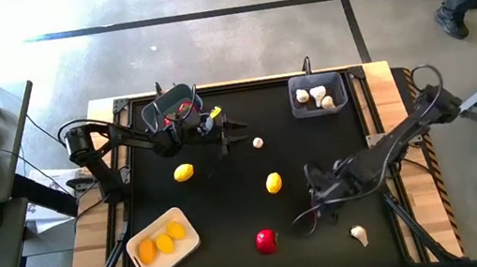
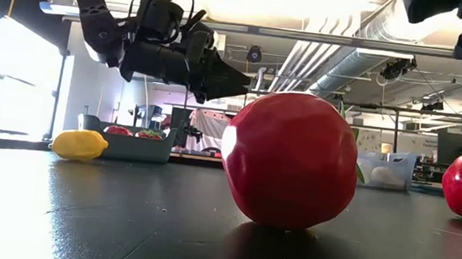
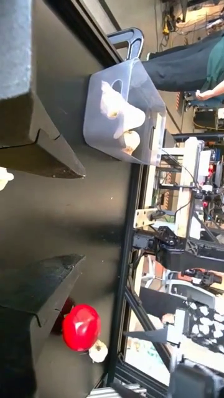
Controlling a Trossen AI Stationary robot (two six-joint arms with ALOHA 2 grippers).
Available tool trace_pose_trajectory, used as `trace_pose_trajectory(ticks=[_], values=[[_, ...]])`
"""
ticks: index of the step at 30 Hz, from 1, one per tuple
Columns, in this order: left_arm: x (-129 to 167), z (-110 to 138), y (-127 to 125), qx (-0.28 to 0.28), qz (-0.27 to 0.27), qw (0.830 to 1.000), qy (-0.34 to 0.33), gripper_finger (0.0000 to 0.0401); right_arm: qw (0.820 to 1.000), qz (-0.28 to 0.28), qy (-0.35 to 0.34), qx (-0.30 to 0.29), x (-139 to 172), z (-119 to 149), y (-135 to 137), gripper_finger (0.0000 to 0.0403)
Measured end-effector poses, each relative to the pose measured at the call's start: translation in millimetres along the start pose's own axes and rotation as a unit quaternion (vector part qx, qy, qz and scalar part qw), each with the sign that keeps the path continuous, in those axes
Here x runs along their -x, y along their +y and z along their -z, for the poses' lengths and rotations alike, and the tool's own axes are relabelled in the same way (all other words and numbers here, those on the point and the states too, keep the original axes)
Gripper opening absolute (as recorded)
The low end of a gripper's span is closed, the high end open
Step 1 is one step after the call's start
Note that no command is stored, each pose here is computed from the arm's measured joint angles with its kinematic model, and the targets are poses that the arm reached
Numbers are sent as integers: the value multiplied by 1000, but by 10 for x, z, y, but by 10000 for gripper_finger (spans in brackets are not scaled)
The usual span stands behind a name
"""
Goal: Sort produce into baskets
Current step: Put the red tomato into the light blue bin
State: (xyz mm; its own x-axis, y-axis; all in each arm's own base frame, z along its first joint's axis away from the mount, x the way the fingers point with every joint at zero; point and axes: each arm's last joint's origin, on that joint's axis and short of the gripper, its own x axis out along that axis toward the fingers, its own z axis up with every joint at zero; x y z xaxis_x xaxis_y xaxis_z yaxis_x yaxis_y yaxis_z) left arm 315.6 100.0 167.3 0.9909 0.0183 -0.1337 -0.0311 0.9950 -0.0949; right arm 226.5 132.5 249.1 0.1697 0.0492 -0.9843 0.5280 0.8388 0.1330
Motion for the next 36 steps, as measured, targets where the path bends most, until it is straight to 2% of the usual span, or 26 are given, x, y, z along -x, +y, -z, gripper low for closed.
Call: trace_pose_trajectory(ticks=[3,7,13,22,27,36], values=[[0,0,0,9,0,1000,0,197,999,28,14,15,-118,-14,37,349],[0,3,0,13,0,1000,1,197,997,57,29,41,-258,-34,52,378],[0,3,0,13,0,1000,2,197,991,108,37,63,-449,-103,41,382],[0,14,1,14,-1,1000,7,197,988,103,82,80,-672,-181,77,379],[0,24,1,16,-1,1000,12,197,987,100,87,88,-687,-182,83,344],[6,25,21,16,-4,1000,13,197,986,95,88,109,-694,-216,72,221]])
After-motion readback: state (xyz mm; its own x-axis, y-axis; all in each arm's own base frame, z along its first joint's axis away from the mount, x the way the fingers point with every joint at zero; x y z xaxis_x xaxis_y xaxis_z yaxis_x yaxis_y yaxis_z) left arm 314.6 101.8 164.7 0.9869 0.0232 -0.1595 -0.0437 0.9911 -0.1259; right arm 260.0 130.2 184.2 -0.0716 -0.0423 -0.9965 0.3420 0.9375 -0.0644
